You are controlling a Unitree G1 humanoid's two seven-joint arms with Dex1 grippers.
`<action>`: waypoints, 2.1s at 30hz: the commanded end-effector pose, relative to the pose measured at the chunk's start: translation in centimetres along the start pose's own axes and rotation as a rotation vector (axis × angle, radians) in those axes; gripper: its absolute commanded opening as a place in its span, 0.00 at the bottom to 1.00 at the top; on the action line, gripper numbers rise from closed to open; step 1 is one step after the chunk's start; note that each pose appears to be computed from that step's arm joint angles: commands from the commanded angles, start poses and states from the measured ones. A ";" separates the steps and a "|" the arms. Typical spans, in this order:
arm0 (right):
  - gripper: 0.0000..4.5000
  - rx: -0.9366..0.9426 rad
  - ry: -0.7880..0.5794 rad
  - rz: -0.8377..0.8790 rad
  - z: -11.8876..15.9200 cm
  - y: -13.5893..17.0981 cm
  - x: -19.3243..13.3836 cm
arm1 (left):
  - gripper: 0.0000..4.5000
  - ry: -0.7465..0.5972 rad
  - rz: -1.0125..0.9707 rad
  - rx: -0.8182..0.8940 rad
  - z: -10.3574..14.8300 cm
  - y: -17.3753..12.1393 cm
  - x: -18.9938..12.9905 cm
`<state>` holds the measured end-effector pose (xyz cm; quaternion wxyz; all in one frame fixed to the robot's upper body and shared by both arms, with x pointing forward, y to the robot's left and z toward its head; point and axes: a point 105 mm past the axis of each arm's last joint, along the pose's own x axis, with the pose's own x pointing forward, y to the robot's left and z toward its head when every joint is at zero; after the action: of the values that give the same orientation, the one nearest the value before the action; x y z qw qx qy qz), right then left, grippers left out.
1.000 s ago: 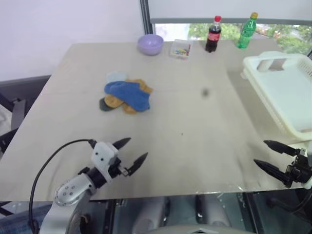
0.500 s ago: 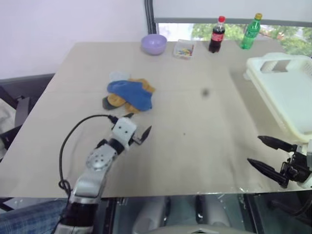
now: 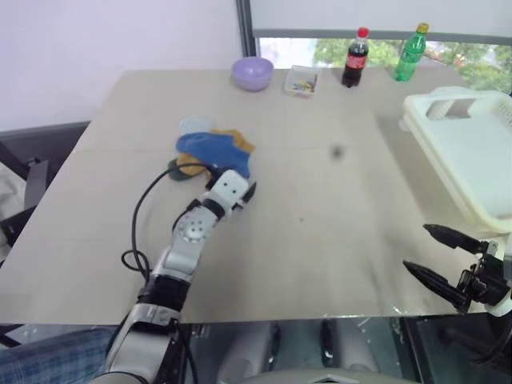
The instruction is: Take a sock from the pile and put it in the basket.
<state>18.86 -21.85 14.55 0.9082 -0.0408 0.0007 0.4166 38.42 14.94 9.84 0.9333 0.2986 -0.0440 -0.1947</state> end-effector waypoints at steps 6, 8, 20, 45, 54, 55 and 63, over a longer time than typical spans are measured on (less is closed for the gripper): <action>1.00 -0.058 -0.032 -0.018 1.0 -0.4 -0.1 | 0.01 0.020 0.054 0.024 -0.8 1.2 -0.2; 1.00 -0.059 -0.033 -0.018 1.0 -0.5 -0.1 | 0.01 0.018 0.055 0.016 -0.7 1.2 -0.3; 1.00 -0.060 -0.039 -0.017 0.9 -0.4 0.2 | 0.01 0.013 -0.729 -0.323 7.4 -11.0 -4.8; 1.00 0.263 0.313 -0.081 -5.0 1.6 6.7 | 0.33 -0.042 -0.966 -0.715 14.5 -8.4 -0.4; 1.00 0.596 0.230 -0.063 -4.5 3.0 11.5 | 0.33 0.126 -0.681 -0.486 5.8 -5.8 4.4; 1.00 0.617 0.223 -0.062 -4.4 3.1 11.8 | 0.33 0.135 -0.682 -0.478 5.3 -5.9 4.5; 0.39 0.604 0.265 -0.150 -4.9 1.5 11.8 | 0.33 0.150 -0.774 -0.471 4.2 -7.3 2.6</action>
<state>25.38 -11.55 8.62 0.8909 0.1912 0.2477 0.3292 38.50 6.10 10.13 0.8478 0.0863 0.1598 -0.4983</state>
